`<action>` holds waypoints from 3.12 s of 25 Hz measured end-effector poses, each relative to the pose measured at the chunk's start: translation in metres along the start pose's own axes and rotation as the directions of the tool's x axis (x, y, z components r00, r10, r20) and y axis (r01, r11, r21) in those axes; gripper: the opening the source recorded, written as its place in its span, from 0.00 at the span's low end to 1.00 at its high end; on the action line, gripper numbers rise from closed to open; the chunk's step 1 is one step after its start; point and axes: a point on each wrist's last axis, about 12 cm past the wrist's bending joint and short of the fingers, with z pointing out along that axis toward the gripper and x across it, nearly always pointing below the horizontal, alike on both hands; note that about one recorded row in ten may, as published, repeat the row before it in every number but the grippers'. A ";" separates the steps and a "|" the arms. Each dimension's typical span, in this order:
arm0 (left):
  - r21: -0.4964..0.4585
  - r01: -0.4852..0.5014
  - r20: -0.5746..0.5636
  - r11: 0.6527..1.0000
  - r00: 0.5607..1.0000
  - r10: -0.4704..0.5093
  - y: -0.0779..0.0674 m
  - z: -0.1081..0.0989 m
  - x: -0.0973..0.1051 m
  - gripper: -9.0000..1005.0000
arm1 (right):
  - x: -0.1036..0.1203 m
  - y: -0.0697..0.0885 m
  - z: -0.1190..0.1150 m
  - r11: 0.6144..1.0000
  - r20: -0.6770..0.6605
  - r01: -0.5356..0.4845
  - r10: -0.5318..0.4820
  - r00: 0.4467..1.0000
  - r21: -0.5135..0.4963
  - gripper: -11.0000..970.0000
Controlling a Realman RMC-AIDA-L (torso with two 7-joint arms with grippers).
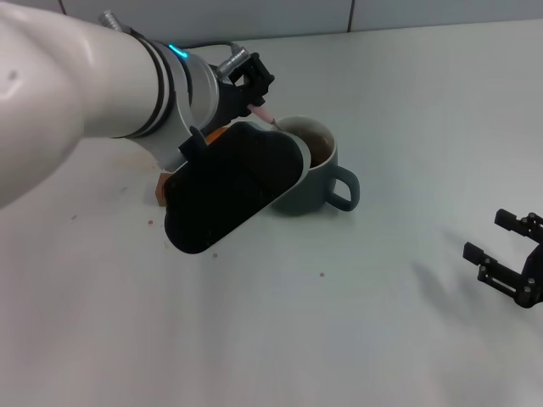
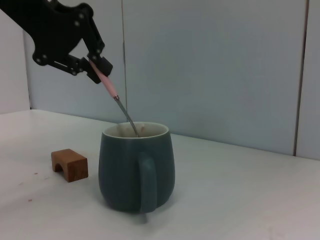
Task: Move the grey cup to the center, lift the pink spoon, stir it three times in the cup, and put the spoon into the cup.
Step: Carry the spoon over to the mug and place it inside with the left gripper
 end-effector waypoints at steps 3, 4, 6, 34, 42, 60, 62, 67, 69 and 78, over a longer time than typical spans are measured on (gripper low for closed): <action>0.006 -0.002 -0.001 1.000 1.000 0.002 0.000 0.004 0.001 0.20 | 0.000 0.000 0.000 1.000 0.000 0.000 0.000 1.000 0.000 0.73; 0.007 -0.001 -0.002 1.000 1.000 0.001 0.000 0.005 0.002 0.20 | 0.000 0.000 0.000 1.000 0.000 0.000 0.000 1.000 0.000 0.73; 0.011 0.002 -0.005 1.000 1.000 -0.002 0.000 0.006 0.003 0.20 | 0.000 0.000 0.001 1.000 0.001 0.001 -0.001 1.000 0.000 0.73; 0.016 -0.021 0.023 1.000 1.000 0.021 -0.009 -0.005 -0.012 0.21 | -0.001 0.000 0.005 1.000 0.007 -0.013 0.013 1.000 0.004 0.73; 0.001 -0.032 0.018 0.999 0.999 0.032 0.002 0.009 -0.010 0.21 | -0.002 -0.001 0.007 1.000 0.011 -0.009 0.009 1.000 0.000 0.73; 0.034 0.035 -0.010 0.999 0.999 -0.034 -0.013 0.011 0.006 0.22 | -0.003 -0.003 0.008 1.000 0.011 -0.007 0.007 1.000 0.000 0.73; 0.033 0.036 -0.008 0.999 0.999 -0.036 -0.014 0.009 0.005 0.22 | -0.003 -0.003 0.008 1.000 0.011 -0.008 0.008 1.000 0.000 0.73; 0.025 0.027 0.005 0.999 1.000 -0.027 -0.014 0.002 -0.002 0.22 | -0.004 -0.003 0.009 1.000 0.012 -0.007 0.007 1.000 -0.002 0.73; 0.025 0.017 0.014 1.000 1.000 -0.017 -0.014 0.001 -0.007 0.23 | -0.004 -0.003 0.009 1.000 0.012 -0.008 0.008 1.000 -0.002 0.73; 0.018 -0.011 0.033 1.000 0.999 0.010 -0.009 0.006 -0.015 0.23 | -0.004 -0.003 0.009 1.000 0.013 -0.007 0.007 1.000 -0.002 0.73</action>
